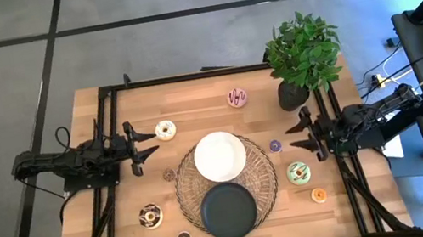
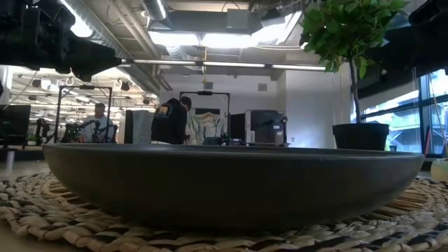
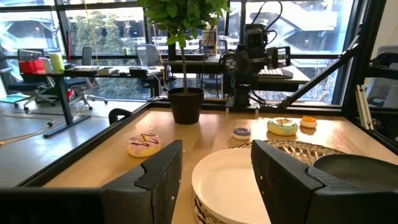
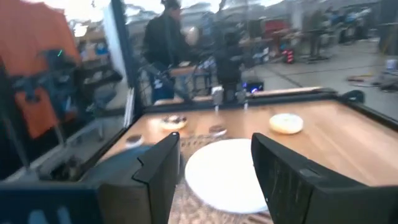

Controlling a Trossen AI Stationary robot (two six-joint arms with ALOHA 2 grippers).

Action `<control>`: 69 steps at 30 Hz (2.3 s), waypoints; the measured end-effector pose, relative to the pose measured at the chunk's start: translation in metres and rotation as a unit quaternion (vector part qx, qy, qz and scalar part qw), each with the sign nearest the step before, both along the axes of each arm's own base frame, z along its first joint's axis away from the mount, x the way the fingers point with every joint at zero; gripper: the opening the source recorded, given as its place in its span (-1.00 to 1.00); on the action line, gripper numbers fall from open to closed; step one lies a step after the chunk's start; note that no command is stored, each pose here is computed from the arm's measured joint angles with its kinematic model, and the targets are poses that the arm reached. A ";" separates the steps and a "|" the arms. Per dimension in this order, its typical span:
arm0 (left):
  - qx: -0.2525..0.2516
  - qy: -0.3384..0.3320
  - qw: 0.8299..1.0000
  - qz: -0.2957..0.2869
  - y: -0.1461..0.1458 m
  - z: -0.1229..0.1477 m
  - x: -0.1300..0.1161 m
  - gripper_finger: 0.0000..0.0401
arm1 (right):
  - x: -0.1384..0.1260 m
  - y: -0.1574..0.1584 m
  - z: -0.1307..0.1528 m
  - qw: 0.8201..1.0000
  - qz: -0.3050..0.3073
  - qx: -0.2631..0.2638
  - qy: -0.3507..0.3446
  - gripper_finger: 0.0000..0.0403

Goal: Pick & Place donuts
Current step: Put the big light blue doughnut on the black plate

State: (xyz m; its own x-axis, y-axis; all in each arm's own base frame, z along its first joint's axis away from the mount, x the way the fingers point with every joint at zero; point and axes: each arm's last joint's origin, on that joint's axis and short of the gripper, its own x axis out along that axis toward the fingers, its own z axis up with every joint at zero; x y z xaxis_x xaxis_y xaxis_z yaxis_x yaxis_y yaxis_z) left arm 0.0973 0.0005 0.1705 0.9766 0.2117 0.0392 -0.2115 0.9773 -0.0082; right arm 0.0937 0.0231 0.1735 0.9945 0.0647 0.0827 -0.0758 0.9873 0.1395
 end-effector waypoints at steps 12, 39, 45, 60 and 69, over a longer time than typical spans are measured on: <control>0.000 0.000 1.000 0.000 0.000 0.000 0.000 -0.06 | -0.002 -0.003 0.013 0.994 -0.061 -0.059 -0.065 0.00; 0.000 0.000 1.000 0.000 0.000 0.000 0.000 -0.07 | 0.002 -0.003 0.045 0.996 -0.063 -0.048 -0.029 0.00; 0.000 0.000 1.000 0.000 0.000 0.000 0.000 -0.06 | 0.018 0.001 0.044 0.985 -0.085 -0.046 0.145 0.00; 0.000 0.000 1.000 0.000 0.000 0.000 0.000 -0.06 | 0.038 0.008 0.033 0.895 -0.156 0.083 0.410 0.00; 0.000 0.000 1.000 0.000 0.000 0.000 0.000 -0.07 | 0.035 0.015 0.012 0.809 -0.130 0.175 0.546 0.00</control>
State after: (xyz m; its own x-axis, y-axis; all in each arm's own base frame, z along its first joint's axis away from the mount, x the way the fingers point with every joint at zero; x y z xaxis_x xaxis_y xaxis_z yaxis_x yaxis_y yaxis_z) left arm 0.0973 0.0006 0.1704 0.9765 0.2121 0.0385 -0.2119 0.9773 -0.0077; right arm 0.1287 0.0378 0.1851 0.4624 0.0036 -0.8867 0.4858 0.8355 0.2567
